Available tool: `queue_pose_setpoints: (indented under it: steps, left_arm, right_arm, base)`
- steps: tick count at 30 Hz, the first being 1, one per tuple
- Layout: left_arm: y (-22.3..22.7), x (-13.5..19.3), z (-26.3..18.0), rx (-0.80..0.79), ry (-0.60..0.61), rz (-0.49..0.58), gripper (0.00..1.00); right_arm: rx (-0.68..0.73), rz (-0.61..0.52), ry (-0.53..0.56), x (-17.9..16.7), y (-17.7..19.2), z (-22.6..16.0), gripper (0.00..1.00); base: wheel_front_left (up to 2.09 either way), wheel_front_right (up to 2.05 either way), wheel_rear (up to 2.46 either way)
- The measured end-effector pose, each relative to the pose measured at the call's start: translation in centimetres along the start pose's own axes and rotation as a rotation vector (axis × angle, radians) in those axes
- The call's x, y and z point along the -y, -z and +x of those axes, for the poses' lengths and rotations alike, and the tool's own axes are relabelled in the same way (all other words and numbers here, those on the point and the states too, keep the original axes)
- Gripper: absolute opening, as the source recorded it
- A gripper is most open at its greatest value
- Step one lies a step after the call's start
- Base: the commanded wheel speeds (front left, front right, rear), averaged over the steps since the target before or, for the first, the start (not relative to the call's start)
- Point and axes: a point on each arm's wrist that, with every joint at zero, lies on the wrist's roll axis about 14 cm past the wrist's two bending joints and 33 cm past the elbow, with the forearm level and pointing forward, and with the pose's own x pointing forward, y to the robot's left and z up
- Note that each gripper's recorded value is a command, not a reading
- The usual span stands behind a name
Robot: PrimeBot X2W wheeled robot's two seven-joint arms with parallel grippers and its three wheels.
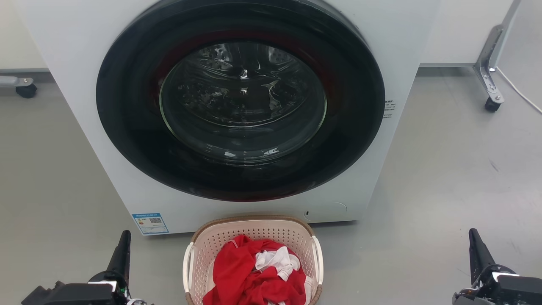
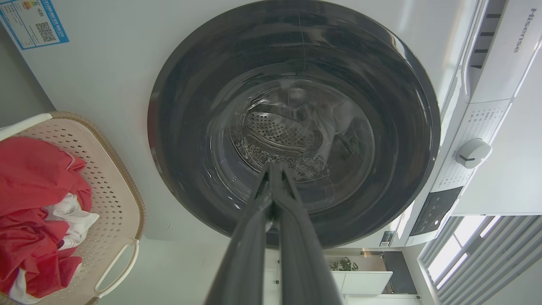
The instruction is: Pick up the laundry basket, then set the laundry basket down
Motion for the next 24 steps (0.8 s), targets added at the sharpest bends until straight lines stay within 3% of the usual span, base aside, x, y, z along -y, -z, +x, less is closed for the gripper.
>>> queue_pose_setpoints:
  steps: [24]
  left_arm:
    - [0.0, 0.0, 0.0, 0.0, 0.0, 0.0, 0.0]
  right_arm:
    - [0.0, 0.0, -0.001, -0.02, 0.0, 0.0, 0.0]
  base:
    - [0.0, 0.0, 0.0]
